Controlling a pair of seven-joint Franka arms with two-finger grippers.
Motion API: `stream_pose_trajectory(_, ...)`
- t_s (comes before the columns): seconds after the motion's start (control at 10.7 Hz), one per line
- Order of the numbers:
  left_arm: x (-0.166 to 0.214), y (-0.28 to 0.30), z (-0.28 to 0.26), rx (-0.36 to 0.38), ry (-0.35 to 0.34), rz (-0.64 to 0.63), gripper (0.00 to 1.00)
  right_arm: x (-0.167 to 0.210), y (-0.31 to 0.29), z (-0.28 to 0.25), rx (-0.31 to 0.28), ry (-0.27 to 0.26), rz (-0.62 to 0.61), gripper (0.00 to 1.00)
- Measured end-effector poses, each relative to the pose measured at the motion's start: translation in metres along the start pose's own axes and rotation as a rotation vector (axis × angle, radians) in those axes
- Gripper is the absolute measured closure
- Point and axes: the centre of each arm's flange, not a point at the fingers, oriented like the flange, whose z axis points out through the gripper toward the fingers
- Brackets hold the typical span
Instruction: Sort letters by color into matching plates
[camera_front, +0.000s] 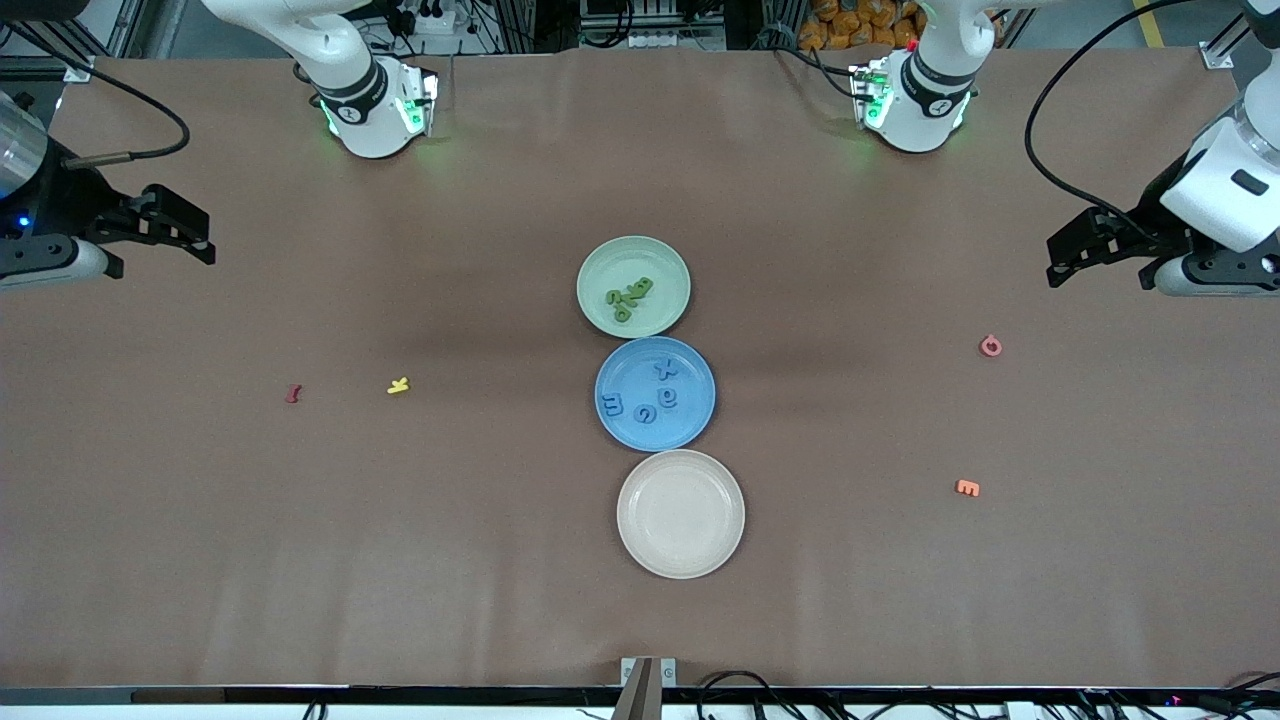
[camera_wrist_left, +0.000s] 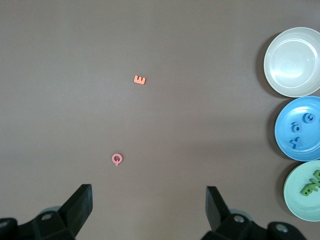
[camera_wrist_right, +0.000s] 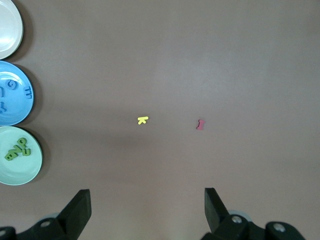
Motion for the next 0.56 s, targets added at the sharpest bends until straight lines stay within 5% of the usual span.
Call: stream_pose_trajectory(0.56,0.0002,-0.0002,0.0003,0.0,-0.001,0.0,0.0,-0.0026,0.0009,0.0017,0.0,-0.023,0.002,0.0)
